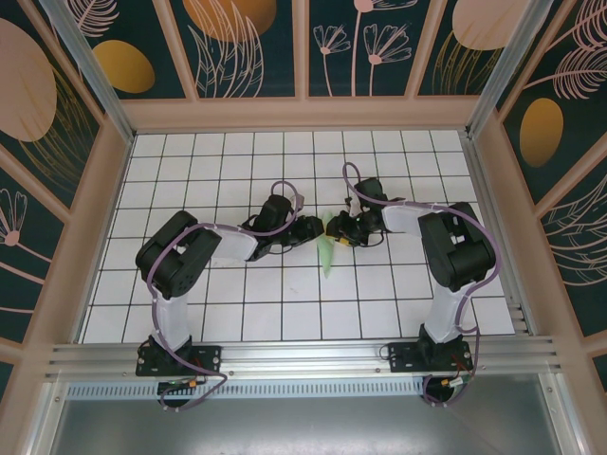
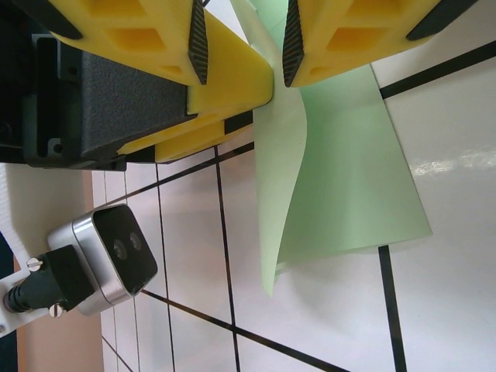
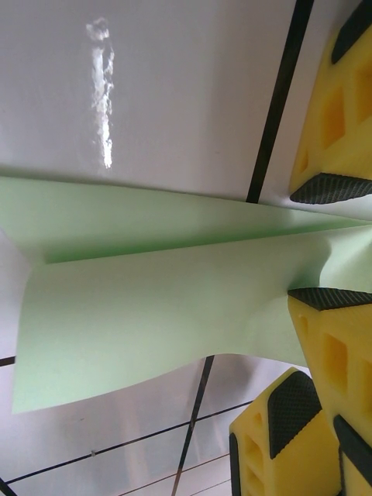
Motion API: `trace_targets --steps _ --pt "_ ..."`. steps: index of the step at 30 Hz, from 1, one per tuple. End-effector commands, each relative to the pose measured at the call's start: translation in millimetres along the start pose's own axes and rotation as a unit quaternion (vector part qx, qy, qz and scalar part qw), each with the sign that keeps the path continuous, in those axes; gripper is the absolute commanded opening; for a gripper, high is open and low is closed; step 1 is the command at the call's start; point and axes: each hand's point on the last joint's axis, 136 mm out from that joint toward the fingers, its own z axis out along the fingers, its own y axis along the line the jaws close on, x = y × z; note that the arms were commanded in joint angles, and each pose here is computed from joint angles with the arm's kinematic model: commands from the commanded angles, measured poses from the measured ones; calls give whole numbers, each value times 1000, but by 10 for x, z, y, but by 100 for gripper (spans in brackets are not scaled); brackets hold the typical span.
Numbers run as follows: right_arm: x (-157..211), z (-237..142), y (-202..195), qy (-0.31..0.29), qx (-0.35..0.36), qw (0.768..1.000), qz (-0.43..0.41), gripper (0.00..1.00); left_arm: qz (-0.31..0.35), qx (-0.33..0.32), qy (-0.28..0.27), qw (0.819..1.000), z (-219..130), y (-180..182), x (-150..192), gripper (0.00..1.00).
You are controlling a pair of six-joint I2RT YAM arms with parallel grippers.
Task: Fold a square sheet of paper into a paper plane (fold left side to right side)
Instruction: Fold the wing for the fifth time at the center of the table.
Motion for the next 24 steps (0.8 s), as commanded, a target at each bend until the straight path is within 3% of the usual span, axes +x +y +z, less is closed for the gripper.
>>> trace_targets --steps 1,14,24 --pt "222 292 -347 28 64 998 -6 41 -12 -34 5 999 69 194 28 35" --pt "247 310 -350 31 64 997 -7 41 -13 -41 -3 999 -1 194 18 37" --pt "249 316 -338 31 62 998 -7 41 -18 -21 11 1000 88 149 47 30"
